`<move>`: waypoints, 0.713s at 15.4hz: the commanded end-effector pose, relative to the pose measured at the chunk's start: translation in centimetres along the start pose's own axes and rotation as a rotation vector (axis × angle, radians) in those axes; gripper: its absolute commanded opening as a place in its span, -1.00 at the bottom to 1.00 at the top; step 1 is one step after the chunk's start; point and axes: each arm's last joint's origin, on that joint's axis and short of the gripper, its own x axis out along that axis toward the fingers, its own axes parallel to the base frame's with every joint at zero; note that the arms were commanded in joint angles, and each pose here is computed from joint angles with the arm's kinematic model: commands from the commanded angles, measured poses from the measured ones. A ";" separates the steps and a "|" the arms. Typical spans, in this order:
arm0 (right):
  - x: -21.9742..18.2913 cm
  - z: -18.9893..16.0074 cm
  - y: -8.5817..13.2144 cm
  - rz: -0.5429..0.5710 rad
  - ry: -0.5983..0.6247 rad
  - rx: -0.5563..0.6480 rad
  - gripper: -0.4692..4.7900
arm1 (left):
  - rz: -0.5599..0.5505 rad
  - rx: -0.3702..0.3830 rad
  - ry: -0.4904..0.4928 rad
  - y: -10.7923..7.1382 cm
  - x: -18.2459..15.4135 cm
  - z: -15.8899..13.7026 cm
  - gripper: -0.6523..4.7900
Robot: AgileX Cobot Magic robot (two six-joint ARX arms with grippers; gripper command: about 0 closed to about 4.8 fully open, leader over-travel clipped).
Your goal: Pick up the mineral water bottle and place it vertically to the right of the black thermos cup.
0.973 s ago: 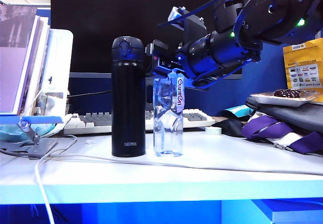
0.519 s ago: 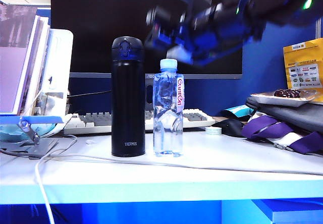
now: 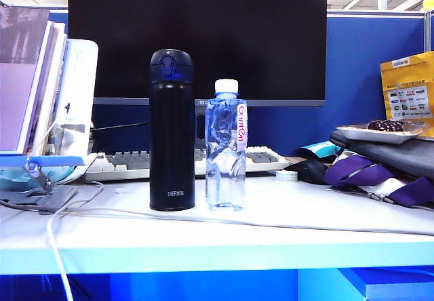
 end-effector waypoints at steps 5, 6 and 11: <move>-11.2 9.0 2.1 -0.212 -0.015 -0.206 -0.84 | -0.002 -0.010 -0.010 0.0 -0.1 0.1 1.00; -12.8 8.9 2.1 -0.288 0.052 -0.221 -0.84 | -0.002 -0.010 -0.010 0.0 -0.1 0.1 1.00; -16.5 2.0 0.6 -0.401 0.178 -0.267 -0.84 | -0.002 -0.010 -0.010 0.0 -0.1 0.1 1.00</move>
